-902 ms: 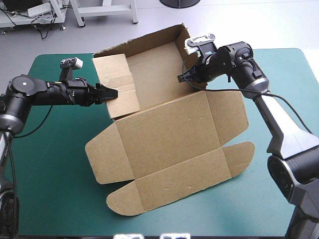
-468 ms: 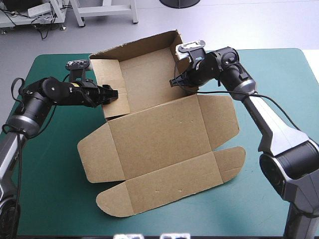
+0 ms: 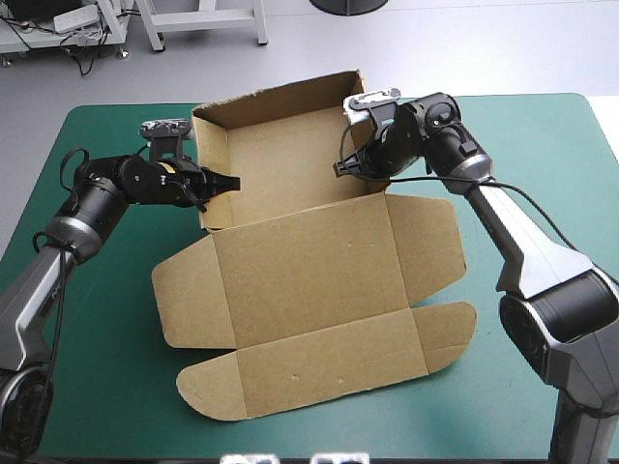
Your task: Fold the box
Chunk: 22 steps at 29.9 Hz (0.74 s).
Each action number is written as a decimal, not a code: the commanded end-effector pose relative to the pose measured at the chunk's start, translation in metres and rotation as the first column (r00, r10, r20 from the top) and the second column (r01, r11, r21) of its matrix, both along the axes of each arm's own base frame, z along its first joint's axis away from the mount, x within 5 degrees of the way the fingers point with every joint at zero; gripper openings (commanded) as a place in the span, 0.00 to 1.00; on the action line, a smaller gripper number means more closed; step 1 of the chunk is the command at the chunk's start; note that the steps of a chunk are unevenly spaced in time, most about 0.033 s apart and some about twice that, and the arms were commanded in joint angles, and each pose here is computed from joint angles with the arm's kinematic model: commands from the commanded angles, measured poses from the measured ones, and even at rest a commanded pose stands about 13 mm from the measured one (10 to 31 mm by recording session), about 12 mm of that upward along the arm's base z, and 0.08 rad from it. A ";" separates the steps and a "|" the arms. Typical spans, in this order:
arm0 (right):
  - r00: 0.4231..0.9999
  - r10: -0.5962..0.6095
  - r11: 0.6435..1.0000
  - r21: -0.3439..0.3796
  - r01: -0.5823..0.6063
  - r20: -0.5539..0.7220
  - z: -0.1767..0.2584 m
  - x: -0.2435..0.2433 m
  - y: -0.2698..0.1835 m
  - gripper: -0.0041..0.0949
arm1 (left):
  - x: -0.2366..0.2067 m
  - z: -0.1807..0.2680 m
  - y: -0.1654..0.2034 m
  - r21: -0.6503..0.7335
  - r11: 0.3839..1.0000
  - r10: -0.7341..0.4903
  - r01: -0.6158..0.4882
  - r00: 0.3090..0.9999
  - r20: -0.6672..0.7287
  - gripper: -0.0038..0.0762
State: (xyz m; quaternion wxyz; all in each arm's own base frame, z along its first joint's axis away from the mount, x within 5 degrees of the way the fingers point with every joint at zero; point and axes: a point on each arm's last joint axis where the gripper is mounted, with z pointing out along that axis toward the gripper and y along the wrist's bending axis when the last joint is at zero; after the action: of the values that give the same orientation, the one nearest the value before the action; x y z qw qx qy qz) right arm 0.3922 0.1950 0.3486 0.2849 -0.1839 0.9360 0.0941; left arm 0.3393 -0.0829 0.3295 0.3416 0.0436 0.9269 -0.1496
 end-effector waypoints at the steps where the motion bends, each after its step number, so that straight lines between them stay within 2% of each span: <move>1: 0.998 0.056 0.995 0.086 -0.055 -0.014 0.012 -0.010 0.014 0.02 | -0.004 0.013 -0.016 -0.078 0.995 -0.055 0.056 0.998 0.023 0.04; 5: 0.988 0.054 0.998 -0.017 -0.057 -0.143 -0.021 -0.002 0.015 0.02 | 0.003 -0.014 -0.018 -0.030 0.995 -0.102 0.099 0.989 -0.107 0.04; 8: 0.973 0.048 0.996 -0.068 -0.065 -0.228 -0.042 0.001 0.016 0.02 | 0.008 -0.031 -0.020 -0.019 0.993 -0.117 0.116 0.978 -0.173 0.04; 12: 0.963 0.029 0.998 -0.052 -0.045 -0.269 -0.054 0.004 0.019 0.02 | 0.012 -0.049 -0.022 -0.016 0.991 -0.129 0.129 0.959 -0.254 0.04; 18: 0.952 -0.011 0.998 -0.066 -0.010 -0.307 -0.071 0.010 0.022 0.02 | 0.015 -0.067 -0.024 -0.014 0.990 -0.138 0.142 0.927 -0.349 0.04; 22: 0.946 -0.024 0.998 -0.070 0.001 -0.325 -0.079 0.011 0.023 0.02 | 0.016 -0.066 -0.024 -0.033 0.996 -0.092 0.085 0.929 -0.358 0.04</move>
State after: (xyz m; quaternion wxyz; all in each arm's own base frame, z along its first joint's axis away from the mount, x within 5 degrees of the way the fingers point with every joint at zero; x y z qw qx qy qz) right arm 0.4106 0.2102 0.2552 0.1165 -0.1666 0.9775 0.0564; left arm 0.3622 -0.0917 0.2561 0.1709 0.0463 0.9744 -0.1387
